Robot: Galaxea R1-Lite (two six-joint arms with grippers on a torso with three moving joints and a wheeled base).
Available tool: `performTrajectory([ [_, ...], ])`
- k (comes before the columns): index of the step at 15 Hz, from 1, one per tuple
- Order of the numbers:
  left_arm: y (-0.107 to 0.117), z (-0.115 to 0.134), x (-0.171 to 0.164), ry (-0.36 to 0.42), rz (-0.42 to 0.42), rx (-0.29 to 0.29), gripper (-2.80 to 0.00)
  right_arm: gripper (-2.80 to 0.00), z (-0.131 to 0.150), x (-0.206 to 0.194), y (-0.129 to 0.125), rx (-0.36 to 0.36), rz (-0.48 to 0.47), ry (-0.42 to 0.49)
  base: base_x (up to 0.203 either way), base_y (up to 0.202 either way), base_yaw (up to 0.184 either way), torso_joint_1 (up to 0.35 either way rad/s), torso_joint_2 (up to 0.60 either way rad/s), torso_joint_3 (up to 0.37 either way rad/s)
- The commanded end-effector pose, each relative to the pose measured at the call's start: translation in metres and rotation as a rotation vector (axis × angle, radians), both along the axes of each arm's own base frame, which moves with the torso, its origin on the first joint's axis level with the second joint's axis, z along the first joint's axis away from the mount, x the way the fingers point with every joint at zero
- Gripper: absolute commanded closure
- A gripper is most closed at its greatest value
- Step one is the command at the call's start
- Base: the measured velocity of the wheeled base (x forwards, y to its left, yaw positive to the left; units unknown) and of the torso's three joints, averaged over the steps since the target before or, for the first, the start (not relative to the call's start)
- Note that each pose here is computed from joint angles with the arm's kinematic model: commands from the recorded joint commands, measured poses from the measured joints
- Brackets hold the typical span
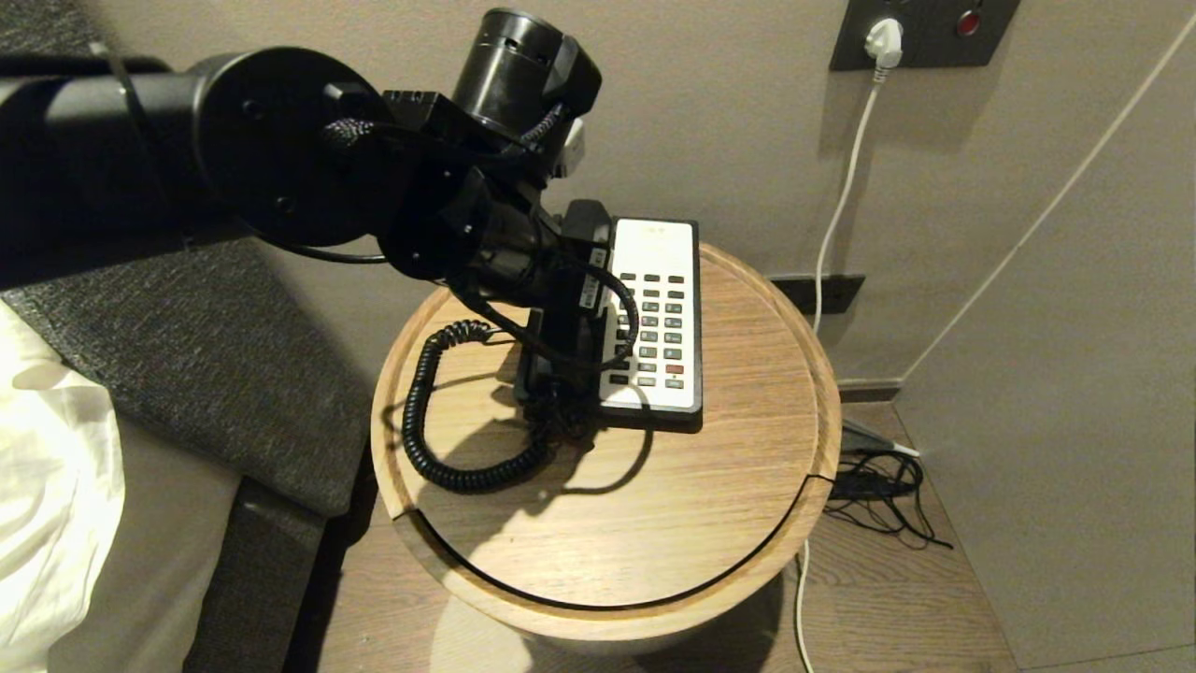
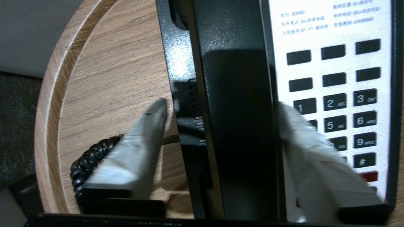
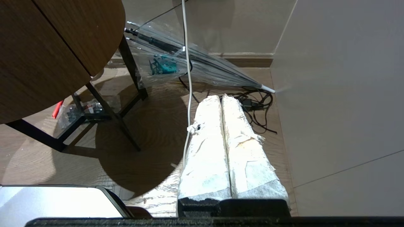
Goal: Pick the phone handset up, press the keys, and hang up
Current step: Pick up the desk phone handset
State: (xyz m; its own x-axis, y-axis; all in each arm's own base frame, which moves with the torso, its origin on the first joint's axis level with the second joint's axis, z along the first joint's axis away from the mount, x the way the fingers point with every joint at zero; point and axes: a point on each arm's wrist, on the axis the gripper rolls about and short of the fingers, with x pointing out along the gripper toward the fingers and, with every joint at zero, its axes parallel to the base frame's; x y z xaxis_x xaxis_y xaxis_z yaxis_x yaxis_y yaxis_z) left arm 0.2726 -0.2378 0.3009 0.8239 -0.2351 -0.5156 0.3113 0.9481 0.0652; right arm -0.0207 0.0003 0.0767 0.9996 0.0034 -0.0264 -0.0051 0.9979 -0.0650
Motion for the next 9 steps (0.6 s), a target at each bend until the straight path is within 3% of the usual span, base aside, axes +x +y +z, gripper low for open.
performTrajectory([
  [1,-0.001,0.000,0.000,-0.001,-0.001,-0.006,0.00,0.00,0.000,0.000,0.000,-0.001,0.000,0.000,0.000,0.000,0.000,0.000,0.00,0.000],
  [9,0.005,0.017,-0.016,-0.022,-0.010,-0.052,0.00,0.00,0.000,0.000,0.000,-0.001,0.000,0.001,0.000,0.000,0.000,0.000,0.00,0.000],
])
